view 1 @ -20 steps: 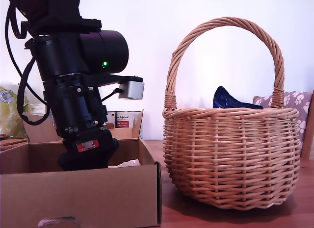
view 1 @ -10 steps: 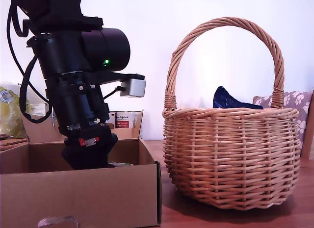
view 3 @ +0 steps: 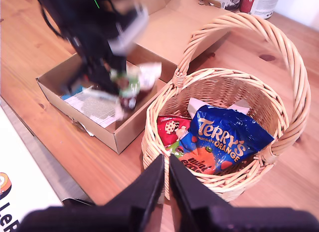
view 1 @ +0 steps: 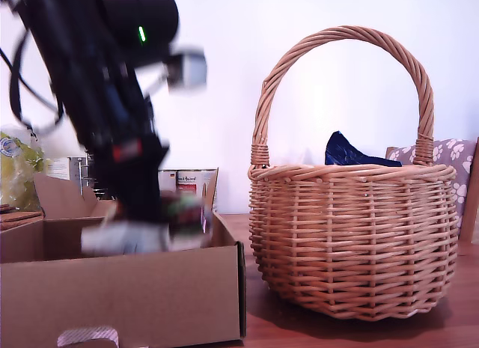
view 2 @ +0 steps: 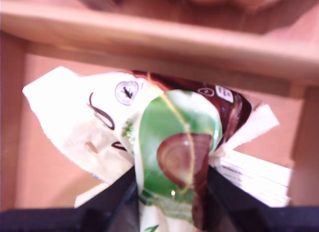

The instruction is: Move the bags of Easter eggs from the cardboard box on the left into the woven basket on the right side.

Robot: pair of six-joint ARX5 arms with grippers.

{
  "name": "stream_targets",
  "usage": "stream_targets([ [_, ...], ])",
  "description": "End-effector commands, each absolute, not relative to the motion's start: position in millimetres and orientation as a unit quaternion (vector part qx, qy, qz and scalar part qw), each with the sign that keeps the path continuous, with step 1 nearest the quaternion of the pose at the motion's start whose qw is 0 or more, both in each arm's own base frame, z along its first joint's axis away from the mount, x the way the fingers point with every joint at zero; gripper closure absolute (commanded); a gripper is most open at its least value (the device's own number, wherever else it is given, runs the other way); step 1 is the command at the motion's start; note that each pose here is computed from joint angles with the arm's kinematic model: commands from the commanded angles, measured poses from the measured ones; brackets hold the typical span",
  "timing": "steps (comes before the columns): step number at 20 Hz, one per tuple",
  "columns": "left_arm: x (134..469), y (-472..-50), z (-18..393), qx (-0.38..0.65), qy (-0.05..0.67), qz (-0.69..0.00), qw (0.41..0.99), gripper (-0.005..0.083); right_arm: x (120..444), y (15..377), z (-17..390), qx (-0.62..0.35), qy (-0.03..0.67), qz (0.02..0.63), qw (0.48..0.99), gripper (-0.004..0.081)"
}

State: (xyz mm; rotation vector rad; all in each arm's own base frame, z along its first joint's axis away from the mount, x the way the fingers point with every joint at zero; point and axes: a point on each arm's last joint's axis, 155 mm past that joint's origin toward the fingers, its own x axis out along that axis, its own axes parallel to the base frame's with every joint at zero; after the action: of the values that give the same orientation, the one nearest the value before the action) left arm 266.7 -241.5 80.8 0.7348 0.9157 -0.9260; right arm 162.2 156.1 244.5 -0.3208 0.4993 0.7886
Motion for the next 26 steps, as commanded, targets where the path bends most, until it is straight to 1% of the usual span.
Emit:
stream_targets([
  [1,265.1,-240.4,91.2,0.321,0.407,-0.418,0.746,0.0561,163.6,157.2,251.2,-0.150,0.230,0.379,0.884,0.0783],
  [4,261.6,-240.4,115.6,0.307,0.382,-0.421,0.763,0.0561,165.7,156.5,256.5,-0.147,0.219,0.375,0.889,0.0783],
  [8,249.7,-250.3,136.5,0.271,0.364,-0.445,0.772,0.0561,173.5,139.6,270.2,-0.148,0.188,0.331,0.913,0.0783],
  [12,238.2,-262.9,142.8,0.254,0.354,-0.476,0.764,0.0561,174.9,117.3,276.2,-0.152,0.175,0.287,0.930,0.0783],
  [14,230.8,-278.0,150.0,0.235,0.338,-0.505,0.759,0.0561,172.2,113.9,274.7,-0.153,0.178,0.285,0.929,0.0783],
  [18,219.1,-317.4,176.7,0.192,0.282,-0.553,0.760,0.0561,172.0,112.6,272.9,-0.142,0.185,0.280,0.931,0.0783],
  [22,214.5,-345.0,196.4,0.178,0.230,-0.574,0.765,0.0561,175.0,109.3,275.2,-0.136,0.183,0.267,0.936,0.0783],
  [26,223.4,-371.2,208.9,0.142,0.193,-0.583,0.777,0.0560,175.6,110.2,277.3,-0.131,0.180,0.267,0.938,0.0783],
])
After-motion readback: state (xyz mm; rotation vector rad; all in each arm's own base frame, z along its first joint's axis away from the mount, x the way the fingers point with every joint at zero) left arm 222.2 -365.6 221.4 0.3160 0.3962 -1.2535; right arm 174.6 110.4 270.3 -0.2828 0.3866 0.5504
